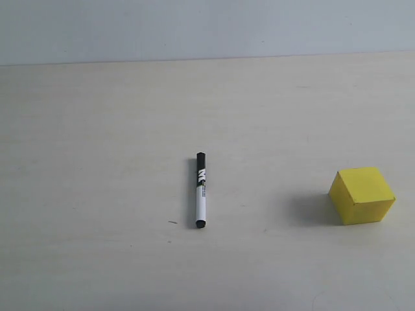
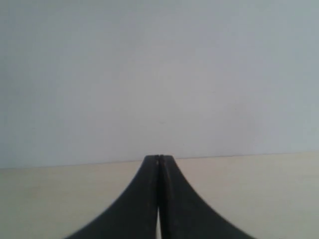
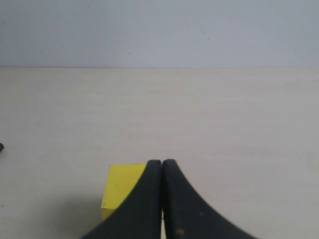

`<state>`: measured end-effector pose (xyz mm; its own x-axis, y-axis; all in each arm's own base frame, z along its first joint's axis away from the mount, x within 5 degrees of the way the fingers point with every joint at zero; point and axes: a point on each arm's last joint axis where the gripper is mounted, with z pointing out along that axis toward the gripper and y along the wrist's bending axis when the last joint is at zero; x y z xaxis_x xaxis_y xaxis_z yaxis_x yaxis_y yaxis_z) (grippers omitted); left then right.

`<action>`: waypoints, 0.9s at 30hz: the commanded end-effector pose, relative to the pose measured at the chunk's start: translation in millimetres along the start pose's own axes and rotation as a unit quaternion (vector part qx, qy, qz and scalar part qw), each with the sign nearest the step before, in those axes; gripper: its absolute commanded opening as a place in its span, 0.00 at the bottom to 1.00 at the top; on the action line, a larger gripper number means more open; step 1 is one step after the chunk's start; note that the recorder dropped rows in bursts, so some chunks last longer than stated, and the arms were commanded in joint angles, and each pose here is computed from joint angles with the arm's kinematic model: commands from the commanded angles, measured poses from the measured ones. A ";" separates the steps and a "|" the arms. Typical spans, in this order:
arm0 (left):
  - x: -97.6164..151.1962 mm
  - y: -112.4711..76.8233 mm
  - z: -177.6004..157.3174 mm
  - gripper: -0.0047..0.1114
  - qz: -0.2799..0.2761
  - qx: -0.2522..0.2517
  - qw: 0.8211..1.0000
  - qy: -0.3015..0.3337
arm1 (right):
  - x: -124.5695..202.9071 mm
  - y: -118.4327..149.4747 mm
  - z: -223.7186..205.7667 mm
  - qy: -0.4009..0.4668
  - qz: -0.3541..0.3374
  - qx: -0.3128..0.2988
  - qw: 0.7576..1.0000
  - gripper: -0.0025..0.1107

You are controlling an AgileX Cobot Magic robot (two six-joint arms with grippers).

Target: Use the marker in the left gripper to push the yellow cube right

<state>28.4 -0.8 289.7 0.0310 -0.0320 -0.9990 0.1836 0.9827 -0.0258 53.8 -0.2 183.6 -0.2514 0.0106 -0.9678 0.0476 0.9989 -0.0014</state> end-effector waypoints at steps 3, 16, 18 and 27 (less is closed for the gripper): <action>20.5 0.2 11.6 0.04 0.032 -0.026 0.998 -0.051 | -0.1 -0.4 0.2 -0.007 0.003 0.003 1.000 0.02; 87.7 6.2 24.6 0.04 0.035 -0.065 0.997 0.032 | -0.1 -0.4 0.2 -0.007 0.003 0.003 1.000 0.02; 91.3 7.1 24.1 0.04 0.034 -0.070 0.996 0.053 | -0.1 -0.4 0.2 -0.007 0.003 0.003 1.000 0.02; 101.3 9.5 22.2 0.04 0.026 -0.082 0.990 0.108 | -0.1 -0.4 0.2 -0.007 0.003 0.003 1.000 0.02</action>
<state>56.1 -0.2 194.7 -0.1201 0.0479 -0.9916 0.0381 0.9983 0.0436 53.8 -0.1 183.6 -0.2510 0.0141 -0.9679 0.0473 0.9989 0.0023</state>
